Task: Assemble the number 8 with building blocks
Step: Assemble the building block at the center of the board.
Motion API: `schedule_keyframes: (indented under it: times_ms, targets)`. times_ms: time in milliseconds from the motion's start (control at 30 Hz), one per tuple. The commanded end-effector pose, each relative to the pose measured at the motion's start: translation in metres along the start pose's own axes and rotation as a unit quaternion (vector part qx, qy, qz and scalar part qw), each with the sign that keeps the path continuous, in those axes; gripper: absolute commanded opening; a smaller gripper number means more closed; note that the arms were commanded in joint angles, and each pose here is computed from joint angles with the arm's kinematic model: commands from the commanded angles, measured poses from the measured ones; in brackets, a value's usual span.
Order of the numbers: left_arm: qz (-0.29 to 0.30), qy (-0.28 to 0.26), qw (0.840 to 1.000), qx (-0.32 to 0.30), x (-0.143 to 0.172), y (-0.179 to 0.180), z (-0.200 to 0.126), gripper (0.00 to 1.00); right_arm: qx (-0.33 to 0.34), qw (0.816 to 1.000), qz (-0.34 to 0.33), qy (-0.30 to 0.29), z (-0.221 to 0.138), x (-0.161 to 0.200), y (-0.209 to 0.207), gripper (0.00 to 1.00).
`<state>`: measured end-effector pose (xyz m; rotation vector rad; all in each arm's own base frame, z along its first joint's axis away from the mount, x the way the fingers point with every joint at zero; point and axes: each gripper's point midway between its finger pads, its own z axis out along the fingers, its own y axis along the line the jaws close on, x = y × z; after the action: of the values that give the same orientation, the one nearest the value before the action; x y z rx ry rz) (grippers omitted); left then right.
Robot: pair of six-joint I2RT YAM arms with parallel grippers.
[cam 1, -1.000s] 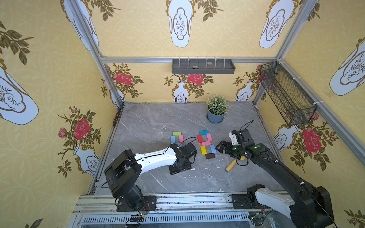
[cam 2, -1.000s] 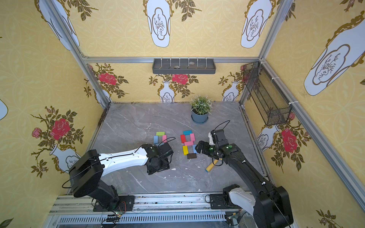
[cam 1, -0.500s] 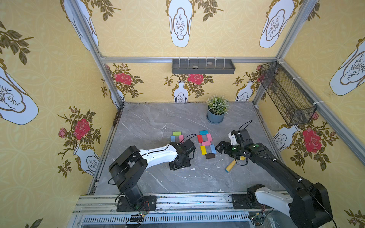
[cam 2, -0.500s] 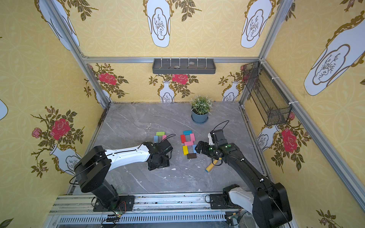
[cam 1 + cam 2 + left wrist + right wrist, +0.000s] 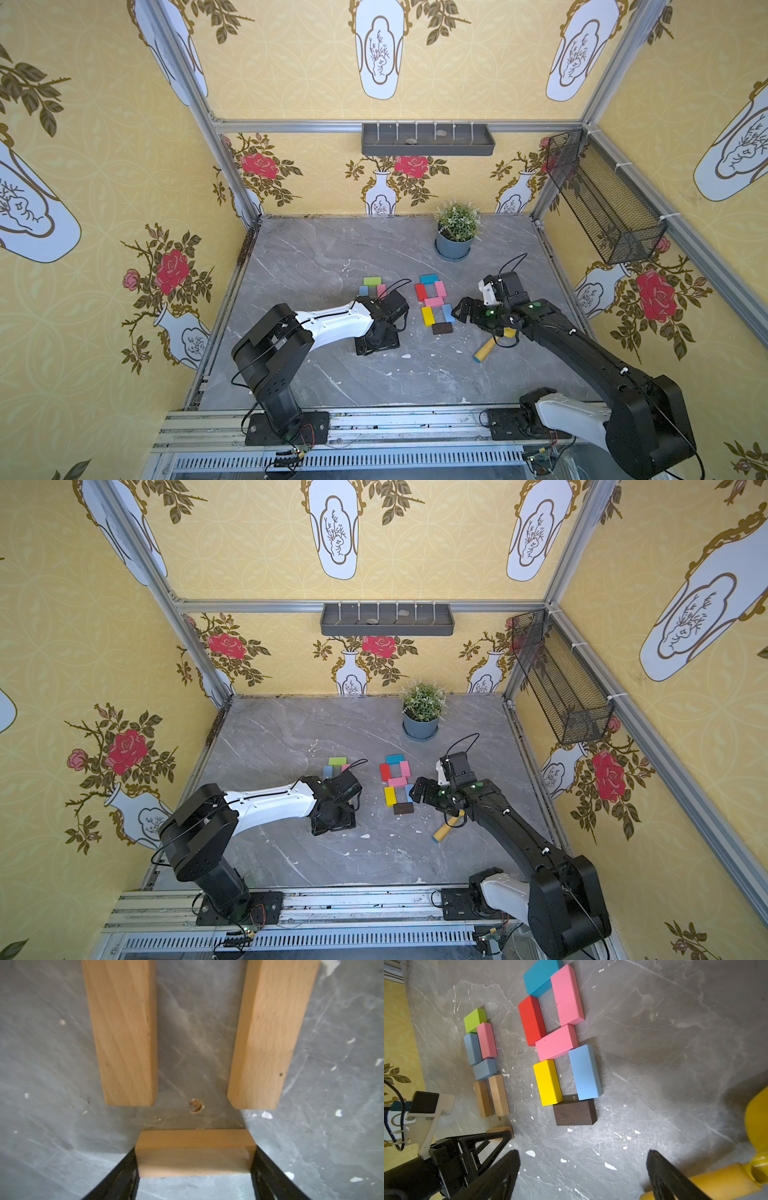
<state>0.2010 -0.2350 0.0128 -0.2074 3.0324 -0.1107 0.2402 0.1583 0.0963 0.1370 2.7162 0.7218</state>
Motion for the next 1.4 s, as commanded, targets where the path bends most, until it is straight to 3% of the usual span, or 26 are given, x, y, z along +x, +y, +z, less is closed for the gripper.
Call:
schedule_keyframes:
  times_ms: [0,1367]
  targets:
    - [0.010,-0.003,1.000,-0.012,-0.0026,0.0053,0.0095,0.67,-0.012,1.000,-0.006,-0.015,0.0001,-0.0088,0.0062,0.98]
    - [0.010,-0.017,1.000,-0.024,-0.0119,0.0136,0.0051,0.68,-0.017,1.000,-0.001,-0.010,0.0055,-0.0064,0.0058,0.98]
